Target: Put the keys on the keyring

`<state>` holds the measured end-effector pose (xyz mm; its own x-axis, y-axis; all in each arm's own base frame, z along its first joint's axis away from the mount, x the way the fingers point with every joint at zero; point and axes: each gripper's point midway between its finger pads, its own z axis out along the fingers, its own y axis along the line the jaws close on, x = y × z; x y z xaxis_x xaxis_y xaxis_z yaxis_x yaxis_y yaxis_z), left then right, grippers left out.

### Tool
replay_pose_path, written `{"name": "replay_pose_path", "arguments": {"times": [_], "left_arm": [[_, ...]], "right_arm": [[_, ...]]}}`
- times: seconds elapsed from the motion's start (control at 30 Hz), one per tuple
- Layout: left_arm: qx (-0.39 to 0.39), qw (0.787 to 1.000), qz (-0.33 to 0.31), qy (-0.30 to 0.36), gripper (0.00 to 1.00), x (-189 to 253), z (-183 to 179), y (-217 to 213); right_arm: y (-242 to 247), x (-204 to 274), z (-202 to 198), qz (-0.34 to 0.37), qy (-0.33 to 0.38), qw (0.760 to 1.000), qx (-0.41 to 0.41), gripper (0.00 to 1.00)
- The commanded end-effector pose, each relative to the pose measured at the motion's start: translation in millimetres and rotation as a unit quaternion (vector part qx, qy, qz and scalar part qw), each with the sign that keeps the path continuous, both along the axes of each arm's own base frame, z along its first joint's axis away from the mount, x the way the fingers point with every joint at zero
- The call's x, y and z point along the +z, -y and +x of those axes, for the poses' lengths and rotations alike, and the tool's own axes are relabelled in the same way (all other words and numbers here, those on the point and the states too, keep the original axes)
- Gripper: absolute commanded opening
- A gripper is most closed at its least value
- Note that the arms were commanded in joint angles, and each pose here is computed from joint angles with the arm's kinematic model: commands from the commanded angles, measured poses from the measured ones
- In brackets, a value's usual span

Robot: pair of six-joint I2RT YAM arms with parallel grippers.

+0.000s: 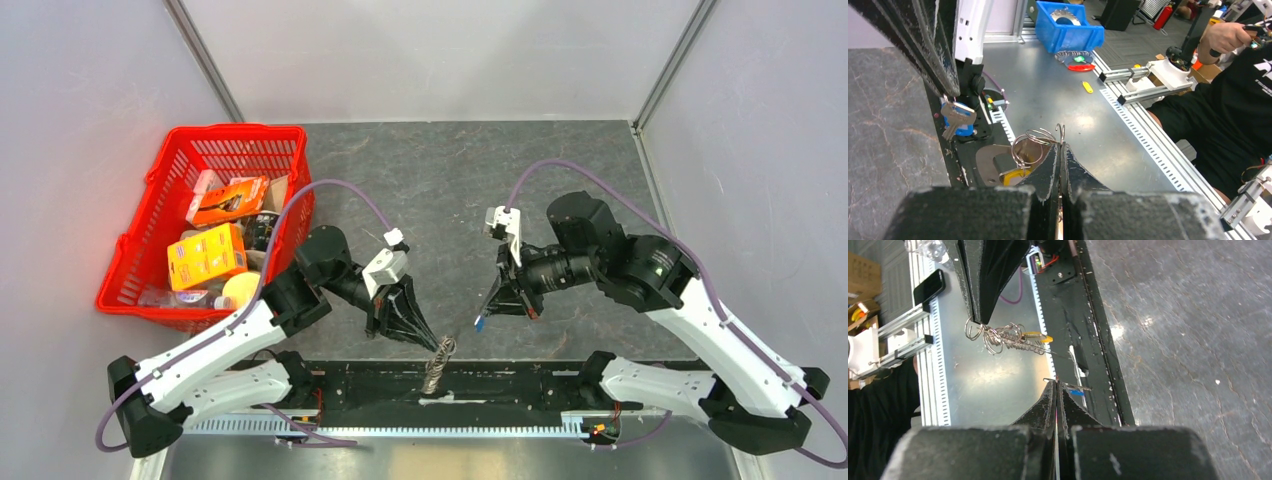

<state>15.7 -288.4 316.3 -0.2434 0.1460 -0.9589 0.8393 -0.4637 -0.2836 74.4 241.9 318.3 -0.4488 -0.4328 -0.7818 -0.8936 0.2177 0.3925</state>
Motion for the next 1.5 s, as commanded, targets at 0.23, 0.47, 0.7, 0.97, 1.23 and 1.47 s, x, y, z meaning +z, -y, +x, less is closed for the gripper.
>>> {"name": "replay_pose_path", "arguments": {"times": [0.23,0.47,0.7,0.97,1.23,1.47], "left_arm": [[-0.041,0.998,-0.037,0.015,0.02,19,-8,-2],[-0.031,0.999,-0.035,0.012,0.02,19,-4,2],[-0.022,0.999,-0.036,0.013,0.02,19,-1,5],[-0.017,0.999,-0.032,0.011,0.02,18,2,7],[-0.014,0.999,-0.036,0.017,0.02,19,0,4],[-0.01,0.999,-0.034,0.019,0.02,17,1,3]], "right_arm": [[-20,48,-23,0.089,0.02,0.99,0.111,0.0],[-27,54,-31,0.102,0.017,0.985,0.138,0.0],[-41,39,-34,0.086,0.009,0.986,0.144,0.0],[-52,34,-41,0.077,0.016,0.985,0.155,0.0],[-59,28,-43,0.067,0.022,0.985,0.155,0.0],[-60,28,-48,0.071,0.023,0.983,0.167,0.0]]}}
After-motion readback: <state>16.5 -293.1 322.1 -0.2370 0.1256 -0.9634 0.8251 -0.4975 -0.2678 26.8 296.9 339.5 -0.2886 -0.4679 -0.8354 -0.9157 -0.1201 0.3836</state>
